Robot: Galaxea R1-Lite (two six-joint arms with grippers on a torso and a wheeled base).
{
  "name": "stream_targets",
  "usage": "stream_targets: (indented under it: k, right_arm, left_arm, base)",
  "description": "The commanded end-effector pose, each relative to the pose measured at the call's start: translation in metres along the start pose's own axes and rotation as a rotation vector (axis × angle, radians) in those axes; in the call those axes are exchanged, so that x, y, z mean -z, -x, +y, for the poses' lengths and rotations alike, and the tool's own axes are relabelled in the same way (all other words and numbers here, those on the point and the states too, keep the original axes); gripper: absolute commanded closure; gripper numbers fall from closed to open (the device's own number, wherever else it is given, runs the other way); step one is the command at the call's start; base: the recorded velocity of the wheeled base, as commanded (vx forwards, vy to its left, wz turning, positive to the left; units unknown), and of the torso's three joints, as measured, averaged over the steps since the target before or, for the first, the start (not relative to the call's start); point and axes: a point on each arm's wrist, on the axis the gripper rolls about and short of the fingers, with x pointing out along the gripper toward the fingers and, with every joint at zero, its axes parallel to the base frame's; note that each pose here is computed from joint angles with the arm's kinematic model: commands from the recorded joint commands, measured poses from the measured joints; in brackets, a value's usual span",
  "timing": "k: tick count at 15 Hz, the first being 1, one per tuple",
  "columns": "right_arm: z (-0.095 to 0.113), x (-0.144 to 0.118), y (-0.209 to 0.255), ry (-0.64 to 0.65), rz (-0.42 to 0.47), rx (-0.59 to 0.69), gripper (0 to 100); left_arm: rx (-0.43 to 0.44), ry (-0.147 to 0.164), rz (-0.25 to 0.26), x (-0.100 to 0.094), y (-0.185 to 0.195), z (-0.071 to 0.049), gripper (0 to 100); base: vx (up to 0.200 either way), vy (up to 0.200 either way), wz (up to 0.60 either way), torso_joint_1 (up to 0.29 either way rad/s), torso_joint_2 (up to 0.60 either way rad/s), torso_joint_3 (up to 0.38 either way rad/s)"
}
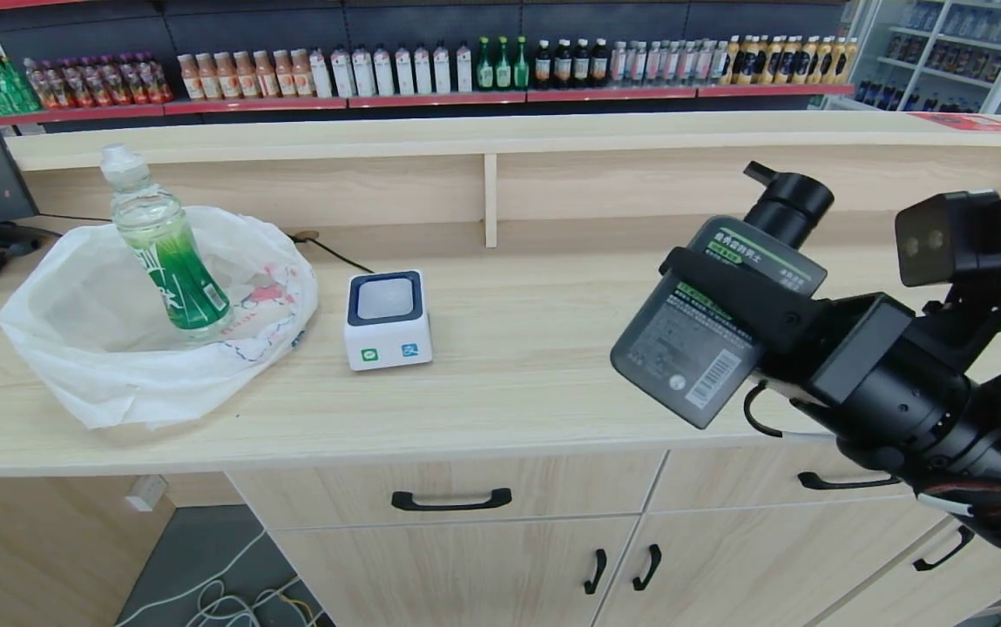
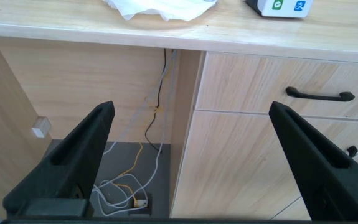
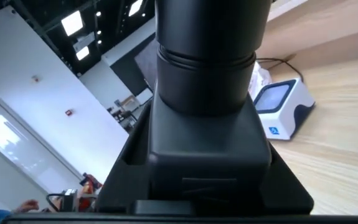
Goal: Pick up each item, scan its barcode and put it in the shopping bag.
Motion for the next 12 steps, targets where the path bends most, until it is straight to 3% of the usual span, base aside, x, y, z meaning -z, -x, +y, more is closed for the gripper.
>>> stream_targets:
  k: [1, 3, 10, 12]
  right_arm:
    - [0.001, 0.002, 0.001, -0.051, 0.008, -0.002, 100]
    - [-0.003, 0.012, 0.009, -0.14, 0.046, 0.034, 100]
    - [0.025, 0.023, -0.004, -0.292, 0.091, -0.088, 100]
    - [0.024, 0.024, -0.01, -0.297, 0.091, -0.094, 100]
  left_arm:
    - [-0.001, 0.0, 0.0, 0.0, 0.0, 0.0, 0]
    - [-0.001, 0.0, 0.0, 0.0, 0.0, 0.0, 0]
    - [-0.001, 0.0, 0.0, 0.0, 0.0, 0.0, 0]
    - [-0.001, 0.0, 0.0, 0.0, 0.0, 0.0, 0]
  base:
    - [0.0, 0.0, 0.0, 0.0, 0.0, 0.0]
    - [0.0, 0.0, 0.0, 0.0, 0.0, 0.0]
    - [0.0, 0.0, 0.0, 0.0, 0.0, 0.0]
    - [0.0, 0.0, 0.0, 0.0, 0.0, 0.0]
